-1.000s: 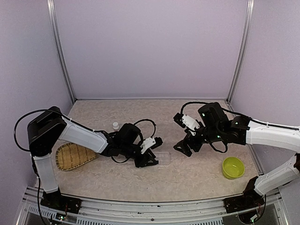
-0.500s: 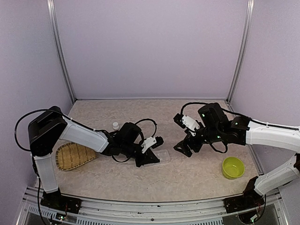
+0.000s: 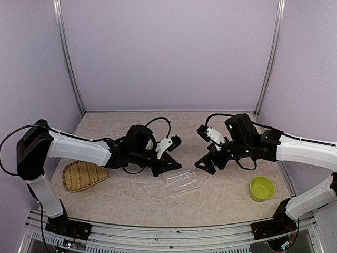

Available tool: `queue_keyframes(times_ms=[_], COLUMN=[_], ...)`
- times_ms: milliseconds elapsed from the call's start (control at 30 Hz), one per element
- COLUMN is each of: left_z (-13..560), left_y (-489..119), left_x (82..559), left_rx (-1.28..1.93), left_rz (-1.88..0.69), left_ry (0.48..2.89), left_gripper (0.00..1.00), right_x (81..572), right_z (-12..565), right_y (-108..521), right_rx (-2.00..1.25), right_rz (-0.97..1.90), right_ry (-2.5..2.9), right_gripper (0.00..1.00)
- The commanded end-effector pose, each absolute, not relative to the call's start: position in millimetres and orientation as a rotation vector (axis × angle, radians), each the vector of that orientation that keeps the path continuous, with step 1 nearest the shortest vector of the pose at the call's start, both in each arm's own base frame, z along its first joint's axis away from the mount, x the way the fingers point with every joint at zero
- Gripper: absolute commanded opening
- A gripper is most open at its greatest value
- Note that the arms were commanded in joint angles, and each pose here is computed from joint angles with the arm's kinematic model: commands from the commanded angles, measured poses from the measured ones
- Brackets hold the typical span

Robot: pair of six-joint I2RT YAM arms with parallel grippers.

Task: Sort the pills into containers
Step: Open the lid of the pill container, then pass from the left arm to the right

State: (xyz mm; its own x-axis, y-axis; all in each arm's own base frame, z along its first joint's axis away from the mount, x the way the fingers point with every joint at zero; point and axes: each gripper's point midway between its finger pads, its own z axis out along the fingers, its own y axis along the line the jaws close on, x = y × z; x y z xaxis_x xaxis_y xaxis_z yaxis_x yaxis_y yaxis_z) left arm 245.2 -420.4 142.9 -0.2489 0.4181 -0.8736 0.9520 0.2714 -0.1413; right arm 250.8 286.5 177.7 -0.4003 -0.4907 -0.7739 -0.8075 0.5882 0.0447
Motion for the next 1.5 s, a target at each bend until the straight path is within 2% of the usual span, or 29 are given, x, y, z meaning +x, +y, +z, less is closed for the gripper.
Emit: queue_keyframes(times_ms=[0, 433, 833, 1067, 1233, 1467], left_z=[204.0, 275.2, 299.5, 302.8, 307.4, 307.4], left_y=[-418.1, -407.7, -405.4, -408.2, -407.5, -407.3], left_x=[250.4, 216.4, 191.1, 185.1, 183.8, 181.8], left_rx=[1.128, 1.070, 1.078, 1.092, 1.088, 1.092], left_rz=[-0.959, -1.140, -1.225, -1.233, -1.233, -1.237], left_ry=[1.722, 1.616, 1.554, 1.541, 1.529, 1.525], left_gripper=[0.00, 0.00, 0.03, 0.04, 0.04, 0.05], right_x=[251.9, 245.3, 215.9, 209.2, 204.3, 201.4], right_z=[200.2, 217.7, 211.9, 207.9, 206.6, 205.0], right_y=[285.4, 297.5, 322.0, 330.7, 333.5, 332.9], right_rx=[-0.947, -0.997, -1.145, -1.195, -1.220, -1.228], right_rz=[0.668, 0.820, 1.099, 1.194, 1.246, 1.270], right_ry=[2.027, 1.954, 1.897, 1.905, 1.896, 1.894], right_gripper=[1.00, 1.00, 0.99, 0.88, 0.68, 0.49])
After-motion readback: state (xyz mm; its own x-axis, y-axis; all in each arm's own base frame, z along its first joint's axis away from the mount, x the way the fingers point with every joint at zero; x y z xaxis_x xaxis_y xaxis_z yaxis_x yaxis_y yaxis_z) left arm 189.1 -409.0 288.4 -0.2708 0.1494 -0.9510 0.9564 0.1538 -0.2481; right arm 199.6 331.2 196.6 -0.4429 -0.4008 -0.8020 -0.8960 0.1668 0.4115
